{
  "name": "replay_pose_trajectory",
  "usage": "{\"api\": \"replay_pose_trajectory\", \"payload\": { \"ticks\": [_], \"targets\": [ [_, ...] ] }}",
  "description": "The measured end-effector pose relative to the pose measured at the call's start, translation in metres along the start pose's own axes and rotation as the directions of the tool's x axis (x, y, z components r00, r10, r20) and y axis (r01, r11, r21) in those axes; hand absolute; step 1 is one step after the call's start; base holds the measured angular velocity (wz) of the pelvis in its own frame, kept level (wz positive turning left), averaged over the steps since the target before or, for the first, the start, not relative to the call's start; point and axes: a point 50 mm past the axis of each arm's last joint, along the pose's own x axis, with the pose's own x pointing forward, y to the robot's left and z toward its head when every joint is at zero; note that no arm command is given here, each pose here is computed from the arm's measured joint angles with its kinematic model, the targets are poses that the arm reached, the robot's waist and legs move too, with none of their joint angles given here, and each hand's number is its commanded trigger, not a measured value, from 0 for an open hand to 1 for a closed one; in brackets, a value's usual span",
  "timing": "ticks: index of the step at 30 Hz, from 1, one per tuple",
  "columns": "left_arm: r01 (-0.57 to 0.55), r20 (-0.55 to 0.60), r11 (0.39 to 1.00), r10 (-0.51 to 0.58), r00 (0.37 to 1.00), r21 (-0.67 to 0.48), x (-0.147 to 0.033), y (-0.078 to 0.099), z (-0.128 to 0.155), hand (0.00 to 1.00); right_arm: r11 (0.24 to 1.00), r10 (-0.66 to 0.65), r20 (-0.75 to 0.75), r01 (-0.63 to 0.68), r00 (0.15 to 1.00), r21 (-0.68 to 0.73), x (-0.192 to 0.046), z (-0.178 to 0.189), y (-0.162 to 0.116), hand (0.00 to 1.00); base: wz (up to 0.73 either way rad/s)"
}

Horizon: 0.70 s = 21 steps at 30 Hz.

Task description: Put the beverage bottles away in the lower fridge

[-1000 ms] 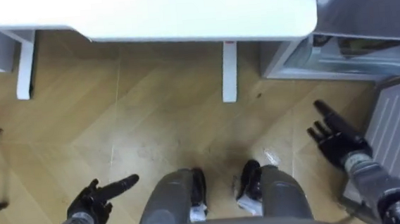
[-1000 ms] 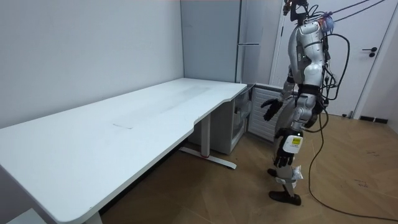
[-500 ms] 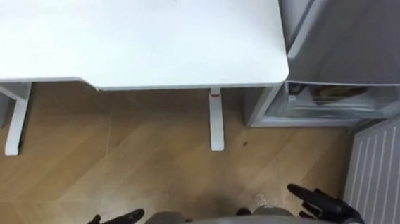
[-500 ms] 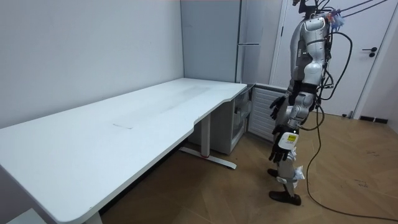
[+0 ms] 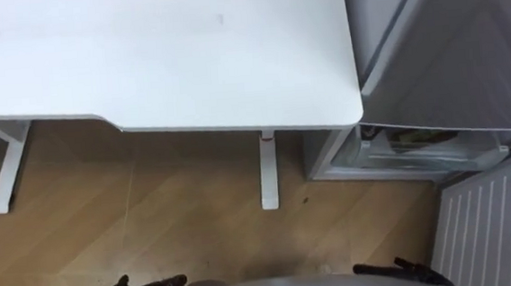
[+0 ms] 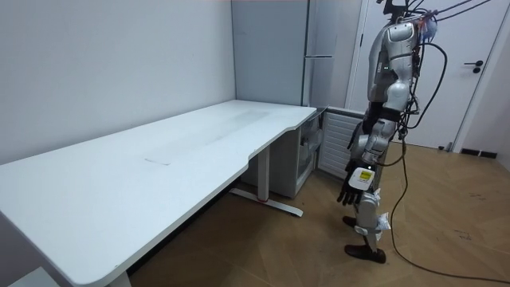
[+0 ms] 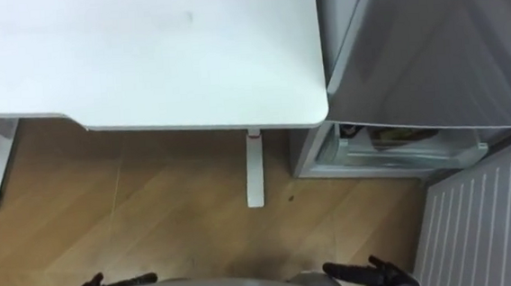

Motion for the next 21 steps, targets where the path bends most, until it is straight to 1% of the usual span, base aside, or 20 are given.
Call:
{"api": "replay_pose_trajectory", "payload": {
  "ticks": [3,5,8,13,19,21],
  "targets": [
    [-0.007,-0.021,0.997,0.008,1.000,0.081,-0.001,0.002,-0.004,0.00,1.000,-0.012,-0.019,0.012,1.000,-0.004,-0.001,-0.004,-0.002,0.00,0.11],
    [-0.025,-0.016,0.989,0.028,0.999,0.146,0.000,0.003,0.001,0.00,1.000,-0.015,-0.024,0.015,1.000,-0.003,-0.001,-0.006,-0.002,0.00,0.07],
    [-0.052,-0.010,0.978,0.055,0.998,0.200,0.001,0.004,0.005,0.00,1.000,-0.017,-0.024,0.017,1.000,-0.011,-0.001,-0.005,-0.002,0.00,-0.02],
    [-0.091,-0.011,0.970,0.096,0.995,0.227,0.000,0.007,0.003,0.00,0.999,-0.032,-0.020,0.032,0.999,-0.015,0.000,-0.004,-0.001,0.00,-0.07],
    [-0.120,0.002,0.962,0.123,0.992,0.247,0.000,0.009,0.004,0.00,0.994,-0.093,-0.001,0.093,0.996,-0.055,0.001,0.004,-0.004,0.00,-0.05],
    [-0.120,0.005,0.961,0.122,0.992,0.251,0.000,0.009,0.004,0.00,0.993,-0.115,0.033,0.116,0.993,-0.030,0.000,0.012,-0.008,0.00,-0.04]
  ]
}}
